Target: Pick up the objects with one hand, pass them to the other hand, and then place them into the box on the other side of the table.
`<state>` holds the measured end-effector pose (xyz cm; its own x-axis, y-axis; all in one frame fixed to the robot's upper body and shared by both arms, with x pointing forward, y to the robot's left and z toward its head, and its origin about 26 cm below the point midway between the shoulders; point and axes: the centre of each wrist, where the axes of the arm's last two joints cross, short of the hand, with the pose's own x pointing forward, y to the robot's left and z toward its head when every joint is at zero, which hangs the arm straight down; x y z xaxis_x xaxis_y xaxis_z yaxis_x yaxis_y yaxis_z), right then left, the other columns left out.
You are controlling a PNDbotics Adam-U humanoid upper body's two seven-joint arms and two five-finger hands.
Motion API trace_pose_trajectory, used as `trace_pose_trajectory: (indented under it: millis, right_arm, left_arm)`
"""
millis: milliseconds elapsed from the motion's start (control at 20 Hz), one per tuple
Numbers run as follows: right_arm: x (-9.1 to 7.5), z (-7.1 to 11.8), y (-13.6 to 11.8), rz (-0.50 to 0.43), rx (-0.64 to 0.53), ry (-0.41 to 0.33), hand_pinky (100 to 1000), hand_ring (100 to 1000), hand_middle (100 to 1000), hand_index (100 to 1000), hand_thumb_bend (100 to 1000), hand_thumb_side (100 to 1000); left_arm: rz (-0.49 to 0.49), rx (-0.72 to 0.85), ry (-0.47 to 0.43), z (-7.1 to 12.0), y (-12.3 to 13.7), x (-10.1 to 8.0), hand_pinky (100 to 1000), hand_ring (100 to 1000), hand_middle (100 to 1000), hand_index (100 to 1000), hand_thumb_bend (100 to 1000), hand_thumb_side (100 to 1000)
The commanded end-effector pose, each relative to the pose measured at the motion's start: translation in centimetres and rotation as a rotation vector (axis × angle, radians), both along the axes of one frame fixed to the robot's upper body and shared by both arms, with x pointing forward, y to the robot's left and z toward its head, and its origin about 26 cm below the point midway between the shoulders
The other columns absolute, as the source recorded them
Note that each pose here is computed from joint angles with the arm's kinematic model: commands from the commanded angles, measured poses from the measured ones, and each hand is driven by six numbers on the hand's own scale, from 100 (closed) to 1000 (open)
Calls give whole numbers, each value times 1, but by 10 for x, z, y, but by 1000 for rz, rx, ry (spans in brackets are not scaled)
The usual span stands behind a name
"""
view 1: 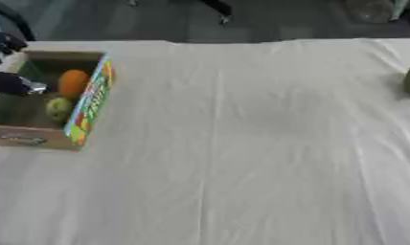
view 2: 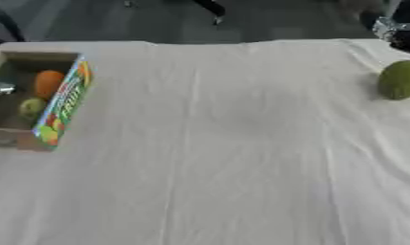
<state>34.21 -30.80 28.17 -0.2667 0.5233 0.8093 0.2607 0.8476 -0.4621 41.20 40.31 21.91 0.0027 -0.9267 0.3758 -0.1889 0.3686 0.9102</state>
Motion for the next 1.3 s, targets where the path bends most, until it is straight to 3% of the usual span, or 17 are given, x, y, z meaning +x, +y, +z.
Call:
trace_pose_trajectory:
  millis: [50, 400, 450, 500, 600, 900, 1300]
  right_arm:
    - [-1, 13, -6, -33, -19, -37, 728, 753, 740, 817, 508, 311]
    - [7, 19, -15, -96, -80, -6, 735, 761, 739, 823, 514, 317]
    - [8, 20, -17, -109, -93, 2, 738, 763, 743, 826, 465, 317]
    - [11, 20, -19, -127, -110, 12, 739, 764, 744, 826, 521, 317]
    - [16, 22, -25, -161, -137, 31, 743, 765, 747, 828, 526, 316]
    - [35, 20, -48, -244, -234, 127, 770, 788, 775, 843, 538, 333]
    - [47, 19, -90, -317, -338, 260, 790, 806, 794, 850, 573, 313]
  left_arm:
    - [-35, -51, -103, 28, -4, -9, 681, 735, 650, 760, 760, 335]
    - [-200, -216, -227, 53, -41, -32, 669, 739, 671, 772, 742, 404]
    - [-222, -239, -233, 54, -46, -36, 668, 741, 676, 775, 742, 417]
    - [-247, -266, -241, 56, -52, -39, 668, 743, 680, 780, 745, 439]
    - [-291, -306, -259, 58, -62, -46, 668, 747, 686, 786, 744, 473]
    - [-352, -430, -293, 55, -82, -57, 670, 758, 695, 793, 696, 554]
    - [-374, -524, -303, 45, -92, -64, 668, 756, 685, 789, 703, 535]
